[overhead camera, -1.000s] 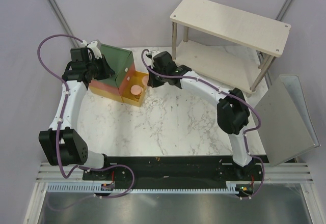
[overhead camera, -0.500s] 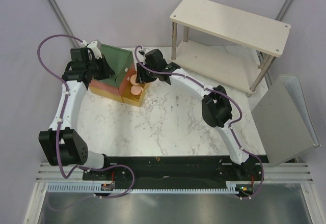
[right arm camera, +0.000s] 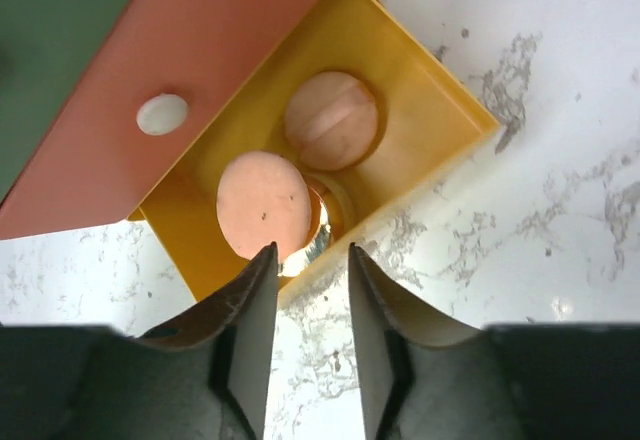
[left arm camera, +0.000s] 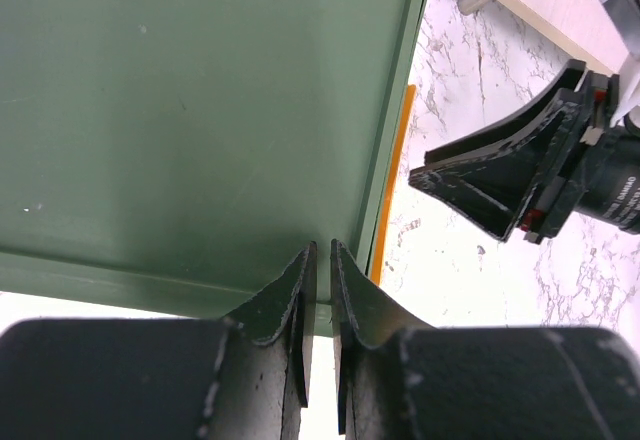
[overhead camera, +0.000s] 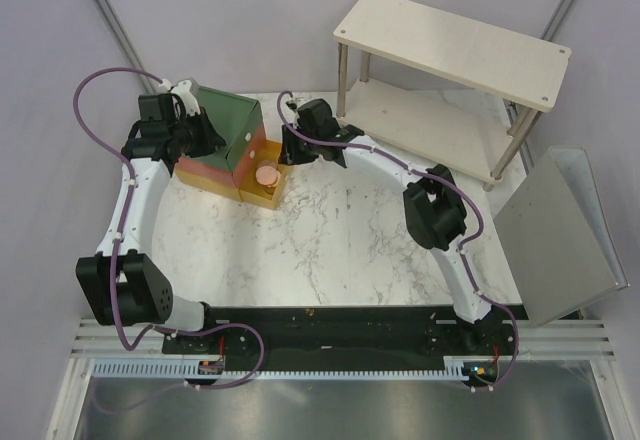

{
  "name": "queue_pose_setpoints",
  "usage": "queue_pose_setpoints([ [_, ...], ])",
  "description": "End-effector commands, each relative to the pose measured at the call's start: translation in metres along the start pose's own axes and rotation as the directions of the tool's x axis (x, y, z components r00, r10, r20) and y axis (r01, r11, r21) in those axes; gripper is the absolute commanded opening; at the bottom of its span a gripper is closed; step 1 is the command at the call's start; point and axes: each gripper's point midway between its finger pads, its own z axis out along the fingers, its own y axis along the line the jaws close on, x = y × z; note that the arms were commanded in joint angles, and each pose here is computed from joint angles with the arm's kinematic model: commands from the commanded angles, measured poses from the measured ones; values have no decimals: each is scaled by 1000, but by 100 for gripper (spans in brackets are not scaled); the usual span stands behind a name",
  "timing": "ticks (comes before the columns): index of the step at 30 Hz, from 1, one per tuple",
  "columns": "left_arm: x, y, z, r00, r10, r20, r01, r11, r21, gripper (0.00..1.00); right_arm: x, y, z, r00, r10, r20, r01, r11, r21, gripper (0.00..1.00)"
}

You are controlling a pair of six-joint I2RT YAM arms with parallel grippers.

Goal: Organize the makeup

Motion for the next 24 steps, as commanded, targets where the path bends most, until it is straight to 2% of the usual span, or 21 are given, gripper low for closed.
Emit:
queue_pose_setpoints([
  [1, 65, 17, 3, 972, -71, -224, 57, 996, -67, 19, -30, 13, -35, 997, 25, 75, -19, 997, -69, 33],
  [6, 67, 17, 3, 971, -75, -229, 60, 996, -69, 19, -4, -1, -39, 999, 42, 32, -40, 998, -57, 26],
  [8, 68, 17, 3, 970, -74, -231, 59, 996, -70, 19, 10, 1, -39, 999, 48, -11, -49, 993, -107, 19],
  [13, 67, 18, 4, 970, -75, -231, 61, 996, -68, 19, 38, 0, -22, 990, 100, -96, -117, 975, -189, 10],
  [17, 67, 16, 3, 970, -76, -230, 63, 996, -64, 19, 52, -2, -7, 970, 201, -139, -230, 944, -237, 8],
  [24, 67, 16, 3, 970, -79, -228, 65, 996, -65, 19, 57, -10, 11, 961, 233, -151, -262, 941, -215, 9],
])
